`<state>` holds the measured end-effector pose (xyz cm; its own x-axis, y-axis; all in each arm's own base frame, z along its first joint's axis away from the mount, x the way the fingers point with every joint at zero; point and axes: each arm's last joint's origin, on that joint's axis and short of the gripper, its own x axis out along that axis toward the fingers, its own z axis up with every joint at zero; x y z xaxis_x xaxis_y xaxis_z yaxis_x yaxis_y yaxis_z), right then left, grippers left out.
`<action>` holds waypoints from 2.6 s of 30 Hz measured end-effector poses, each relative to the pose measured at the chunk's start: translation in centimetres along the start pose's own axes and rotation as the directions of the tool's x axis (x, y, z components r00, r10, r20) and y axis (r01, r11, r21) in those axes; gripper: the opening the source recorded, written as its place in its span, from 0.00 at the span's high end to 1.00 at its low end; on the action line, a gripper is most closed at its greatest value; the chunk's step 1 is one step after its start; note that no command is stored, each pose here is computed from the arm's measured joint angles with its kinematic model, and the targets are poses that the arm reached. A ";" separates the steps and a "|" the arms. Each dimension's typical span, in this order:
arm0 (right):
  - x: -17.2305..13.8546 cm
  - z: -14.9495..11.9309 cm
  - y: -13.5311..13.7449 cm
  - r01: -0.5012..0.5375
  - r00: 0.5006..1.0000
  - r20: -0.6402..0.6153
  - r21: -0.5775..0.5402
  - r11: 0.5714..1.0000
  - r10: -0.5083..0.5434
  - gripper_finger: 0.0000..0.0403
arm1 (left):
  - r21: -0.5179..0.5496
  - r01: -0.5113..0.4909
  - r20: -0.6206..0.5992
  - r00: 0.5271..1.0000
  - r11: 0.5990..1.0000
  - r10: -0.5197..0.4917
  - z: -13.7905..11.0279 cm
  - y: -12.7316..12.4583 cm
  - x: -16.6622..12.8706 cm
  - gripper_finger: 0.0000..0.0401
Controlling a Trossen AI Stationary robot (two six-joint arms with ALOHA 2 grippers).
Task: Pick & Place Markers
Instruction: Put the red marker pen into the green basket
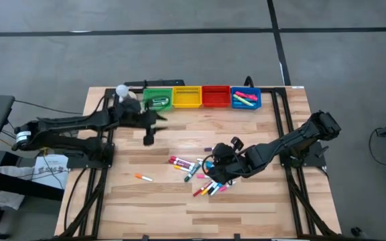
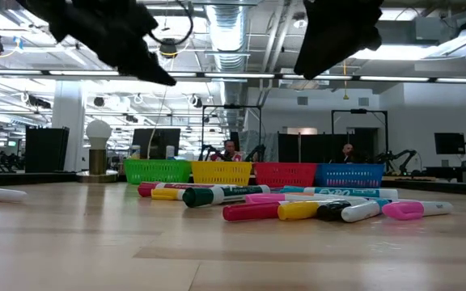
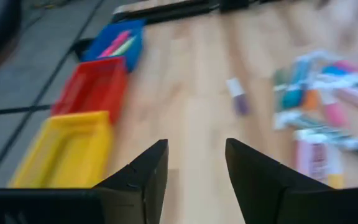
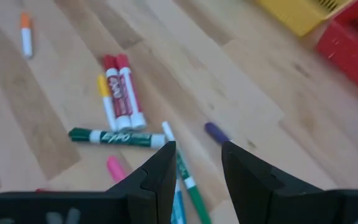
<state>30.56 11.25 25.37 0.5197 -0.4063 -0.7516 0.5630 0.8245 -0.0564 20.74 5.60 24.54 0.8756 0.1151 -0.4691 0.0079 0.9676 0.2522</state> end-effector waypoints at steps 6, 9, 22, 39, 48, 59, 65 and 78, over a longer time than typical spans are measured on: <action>0.0 -0.1 0.1 -0.011 1.000 -0.012 0.005 1.000 0.011 0.71 | 0.080 0.197 -0.030 0.980 0.977 -0.195 -0.7 -4.8 0.9 0.62; 0.0 0.0 0.1 -0.012 1.000 -0.011 0.005 1.000 0.012 0.71 | 0.110 0.271 -0.067 0.962 0.956 -0.265 -1.5 -6.6 1.2 0.62; 0.0 0.1 0.2 -0.018 1.000 0.001 0.011 1.000 0.018 0.71 | 0.097 0.385 -0.189 0.913 0.918 -0.363 -5.7 -11.3 5.1 0.67; -0.2 0.3 0.6 -0.056 0.998 0.029 0.045 0.997 0.054 0.71 | 0.067 0.333 -0.270 0.913 0.941 -0.304 -8.1 -11.8 8.1 0.71; -0.2 0.2 0.6 -0.059 0.998 0.027 0.055 0.997 0.058 0.71 | 0.179 0.227 -0.181 0.964 0.957 -0.195 -6.2 -11.0 7.0 0.71; -0.2 0.2 0.6 -0.059 0.998 0.027 0.054 0.997 0.057 0.71 | 0.216 0.270 -0.284 0.937 0.938 -0.205 -8.2 -11.5 8.4 0.71; -0.2 0.2 0.6 -0.058 0.998 0.027 0.053 0.997 0.057 0.71 | 0.202 0.251 -0.270 0.943 0.946 -0.193 -8.7 -11.2 9.4 0.71; -0.2 0.2 0.6 -0.059 0.998 0.028 0.069 0.996 0.057 0.71 | 0.147 0.235 -0.276 0.943 0.961 -0.188 -8.9 -11.1 9.6 0.85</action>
<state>30.96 11.77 25.65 0.5684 -0.3694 -0.7352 0.5744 0.8179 0.0333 24.75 -2.08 9.72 0.6904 -0.0113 -0.7233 0.2841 0.9238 0.2568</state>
